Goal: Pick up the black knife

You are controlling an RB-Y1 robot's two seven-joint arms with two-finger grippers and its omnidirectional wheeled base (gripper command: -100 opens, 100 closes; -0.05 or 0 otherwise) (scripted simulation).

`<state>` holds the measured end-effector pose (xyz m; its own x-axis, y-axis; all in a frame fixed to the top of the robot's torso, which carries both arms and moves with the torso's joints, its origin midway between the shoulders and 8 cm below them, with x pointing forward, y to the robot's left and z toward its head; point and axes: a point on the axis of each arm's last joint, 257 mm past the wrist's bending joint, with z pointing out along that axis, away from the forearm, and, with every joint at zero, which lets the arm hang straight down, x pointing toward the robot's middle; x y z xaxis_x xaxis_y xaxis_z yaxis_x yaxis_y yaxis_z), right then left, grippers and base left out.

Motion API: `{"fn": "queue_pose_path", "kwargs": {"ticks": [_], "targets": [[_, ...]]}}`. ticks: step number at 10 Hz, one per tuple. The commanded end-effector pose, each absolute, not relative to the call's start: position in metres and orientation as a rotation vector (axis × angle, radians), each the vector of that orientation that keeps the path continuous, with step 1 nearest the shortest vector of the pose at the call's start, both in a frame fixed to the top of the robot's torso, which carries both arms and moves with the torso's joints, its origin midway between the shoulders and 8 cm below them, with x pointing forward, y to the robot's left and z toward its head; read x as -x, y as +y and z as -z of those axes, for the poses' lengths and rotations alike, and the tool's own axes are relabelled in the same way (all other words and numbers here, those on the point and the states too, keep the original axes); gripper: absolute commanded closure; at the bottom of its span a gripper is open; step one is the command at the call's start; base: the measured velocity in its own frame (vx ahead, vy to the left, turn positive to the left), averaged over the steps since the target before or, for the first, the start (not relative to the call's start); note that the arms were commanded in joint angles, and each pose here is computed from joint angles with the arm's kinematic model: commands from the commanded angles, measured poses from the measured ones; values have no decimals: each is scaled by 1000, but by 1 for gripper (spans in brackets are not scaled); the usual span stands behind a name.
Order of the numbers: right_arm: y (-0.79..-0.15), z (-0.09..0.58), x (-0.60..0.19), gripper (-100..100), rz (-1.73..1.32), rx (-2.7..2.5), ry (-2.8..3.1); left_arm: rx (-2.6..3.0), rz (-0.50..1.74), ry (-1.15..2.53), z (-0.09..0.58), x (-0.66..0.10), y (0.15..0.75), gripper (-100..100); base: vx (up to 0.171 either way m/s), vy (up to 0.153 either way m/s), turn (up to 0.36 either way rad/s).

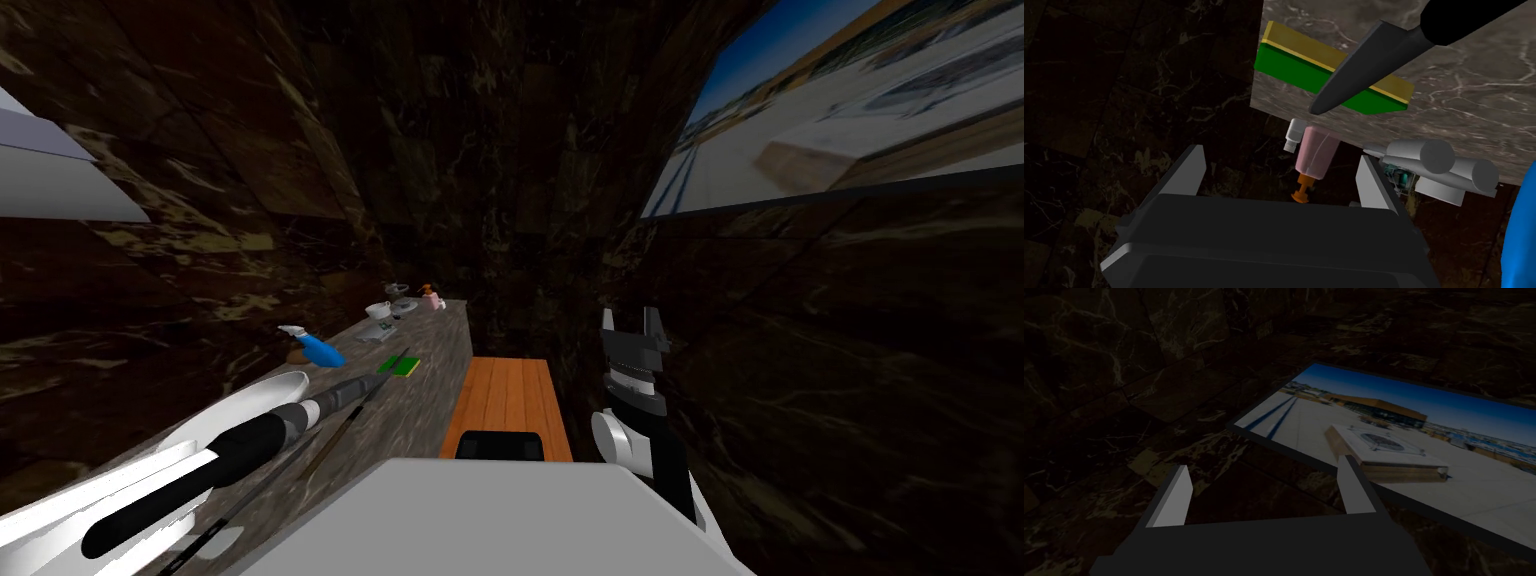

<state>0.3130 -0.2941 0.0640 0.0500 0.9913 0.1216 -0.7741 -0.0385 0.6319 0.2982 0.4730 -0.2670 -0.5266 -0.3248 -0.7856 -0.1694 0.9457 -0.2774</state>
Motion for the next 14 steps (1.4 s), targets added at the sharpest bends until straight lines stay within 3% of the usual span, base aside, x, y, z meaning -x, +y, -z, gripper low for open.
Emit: {"fn": "queue_pose_path", "kwargs": {"ticks": [1, 12, 13, 14], "targets": [[-294, -64, -313, 0, -1495, -641, 431, 341, 156, 2208, 282, -280, 483, -100, 9, 35, -171], [-294, -64, -313, 0, -1494, -641, 431, 288, -26, 2486, 326, -205, 513, -100, 2, 15, -117], [-294, -64, -313, 0, -1494, -641, 431, 287, -27, 2487, 326, -205, 513, 0, 0, 0, 0], [-294, -64, -313, 0, -1494, -641, 431, 288, -20, 2490, 331, -209, 517, -100, -5, -20, 5]]}}
